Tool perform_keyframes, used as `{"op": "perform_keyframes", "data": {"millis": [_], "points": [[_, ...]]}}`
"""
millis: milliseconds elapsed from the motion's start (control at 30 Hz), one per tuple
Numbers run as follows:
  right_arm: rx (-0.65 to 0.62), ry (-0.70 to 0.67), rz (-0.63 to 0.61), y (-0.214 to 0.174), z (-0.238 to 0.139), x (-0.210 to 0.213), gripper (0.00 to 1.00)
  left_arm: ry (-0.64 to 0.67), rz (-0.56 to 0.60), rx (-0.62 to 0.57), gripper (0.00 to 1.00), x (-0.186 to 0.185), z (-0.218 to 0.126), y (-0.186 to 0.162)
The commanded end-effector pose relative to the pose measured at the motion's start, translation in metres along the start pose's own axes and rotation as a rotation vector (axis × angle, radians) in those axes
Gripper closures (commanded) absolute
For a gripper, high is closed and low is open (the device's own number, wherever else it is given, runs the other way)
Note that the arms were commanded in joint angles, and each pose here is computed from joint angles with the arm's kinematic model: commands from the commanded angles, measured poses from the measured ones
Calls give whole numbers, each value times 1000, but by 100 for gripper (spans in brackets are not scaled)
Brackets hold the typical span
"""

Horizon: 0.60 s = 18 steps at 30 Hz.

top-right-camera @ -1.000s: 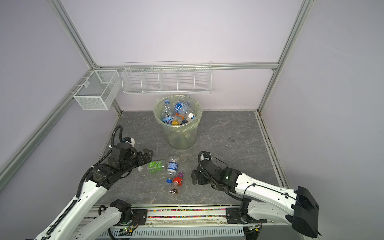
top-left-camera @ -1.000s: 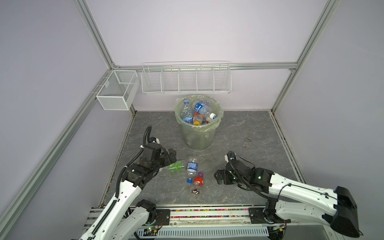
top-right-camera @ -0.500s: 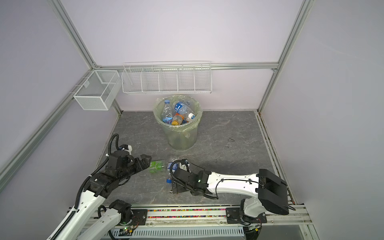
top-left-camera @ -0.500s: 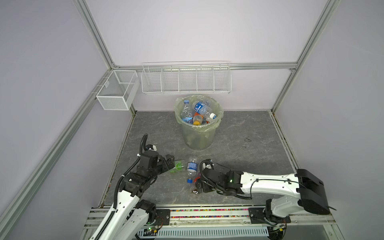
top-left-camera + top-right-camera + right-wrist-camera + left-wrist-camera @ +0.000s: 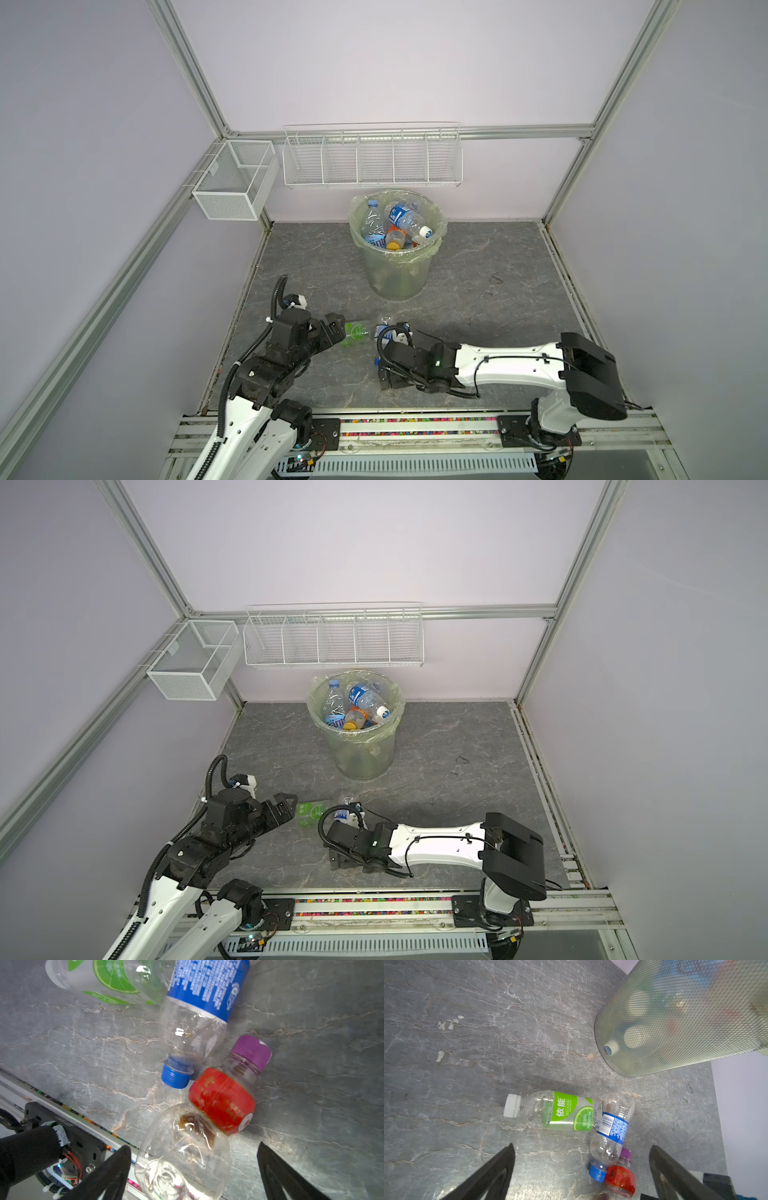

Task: Throw the plastic bottles in the bin
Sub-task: 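Lower the right gripper over the red-labelled purple-capped bottle near the robot, then close the right gripper on the red-labelled bottle and lift it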

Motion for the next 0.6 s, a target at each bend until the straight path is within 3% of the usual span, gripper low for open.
{"op": "perform_keyframes", "data": {"millis": [0,133,300,367,567], "points": [[16,-65,37,-4,9,-4,3,22,-18,-12,0,5,-6,2],[47,-91,39,-11,23,-5,5,23,-18,-20,0,5,-11,3],[62,-144,55,-17,30,-14,15,16,-16,-27,0,5,-13,4],[64,-154,66,-18,31,-18,25,19,-16,-31,0,5,-14,4],[64,-177,82,-20,31,-25,67,16,-17,-29,0,4,-13,4]]}}
Point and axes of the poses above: each gripper's point midway between its finger pads, its own z axis out along the fingers, its own x axis along the line the jaws close on, y = z × x, the point moved 1 cm from there along -z, back along the fingers, and after that the axes turned 1 degree about z, right-handed, at the moved point
